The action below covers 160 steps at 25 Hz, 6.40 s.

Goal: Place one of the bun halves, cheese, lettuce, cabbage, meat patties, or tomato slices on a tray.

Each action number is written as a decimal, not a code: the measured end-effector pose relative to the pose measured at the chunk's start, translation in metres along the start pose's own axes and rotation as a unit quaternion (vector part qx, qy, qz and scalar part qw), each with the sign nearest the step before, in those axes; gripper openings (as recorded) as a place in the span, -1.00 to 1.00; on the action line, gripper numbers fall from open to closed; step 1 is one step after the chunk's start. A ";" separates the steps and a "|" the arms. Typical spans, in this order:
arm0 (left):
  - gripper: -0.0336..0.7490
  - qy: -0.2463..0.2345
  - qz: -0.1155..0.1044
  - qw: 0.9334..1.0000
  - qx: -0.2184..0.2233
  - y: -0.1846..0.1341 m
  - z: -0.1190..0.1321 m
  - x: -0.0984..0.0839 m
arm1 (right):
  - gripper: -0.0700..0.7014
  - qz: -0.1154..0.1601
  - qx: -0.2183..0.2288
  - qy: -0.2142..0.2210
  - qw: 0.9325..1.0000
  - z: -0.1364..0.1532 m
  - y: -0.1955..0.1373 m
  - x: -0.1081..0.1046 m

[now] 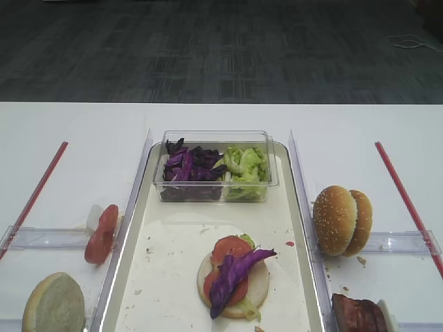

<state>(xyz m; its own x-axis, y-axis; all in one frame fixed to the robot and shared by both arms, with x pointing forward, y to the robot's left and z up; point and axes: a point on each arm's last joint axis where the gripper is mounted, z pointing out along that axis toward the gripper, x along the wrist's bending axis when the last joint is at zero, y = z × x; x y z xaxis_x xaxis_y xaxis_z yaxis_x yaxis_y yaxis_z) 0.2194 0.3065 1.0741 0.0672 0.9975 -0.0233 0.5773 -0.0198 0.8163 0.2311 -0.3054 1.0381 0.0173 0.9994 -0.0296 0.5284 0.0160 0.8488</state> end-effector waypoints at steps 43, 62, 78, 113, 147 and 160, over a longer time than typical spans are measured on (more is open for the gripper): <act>0.30 0.016 0.027 0.999 -0.008 -0.025 0.027 0.003 | 0.98 0.000 0.000 0.000 1.000 0.000 0.000 0.000; 0.30 0.016 0.027 0.999 -0.010 -0.025 0.027 0.003 | 0.98 0.001 0.000 0.000 1.000 0.000 0.000 0.000; 0.30 0.016 0.025 1.000 -0.010 -0.025 0.027 0.003 | 0.98 0.004 0.000 0.000 1.000 0.000 0.000 0.000; 0.30 0.040 -0.001 0.999 -0.010 -0.025 0.026 0.003 | 0.98 0.003 0.000 0.000 1.000 0.000 0.000 0.000; 0.30 0.040 -0.003 0.999 -0.010 -0.025 0.026 0.003 | 0.98 0.001 0.000 0.000 1.000 0.000 0.000 0.000; 0.30 0.040 -0.003 0.999 -0.010 -0.025 0.026 0.003 | 0.98 0.001 0.000 0.000 1.000 0.000 0.000 0.000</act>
<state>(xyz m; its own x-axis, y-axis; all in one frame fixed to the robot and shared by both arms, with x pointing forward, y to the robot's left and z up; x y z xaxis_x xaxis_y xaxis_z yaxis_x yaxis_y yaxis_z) 0.2267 0.3079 1.0385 -0.0013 0.9998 0.0179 0.5610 -0.0141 0.8277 0.2311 -0.3054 1.0381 0.0181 0.9994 -0.0283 0.5284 0.0144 0.8489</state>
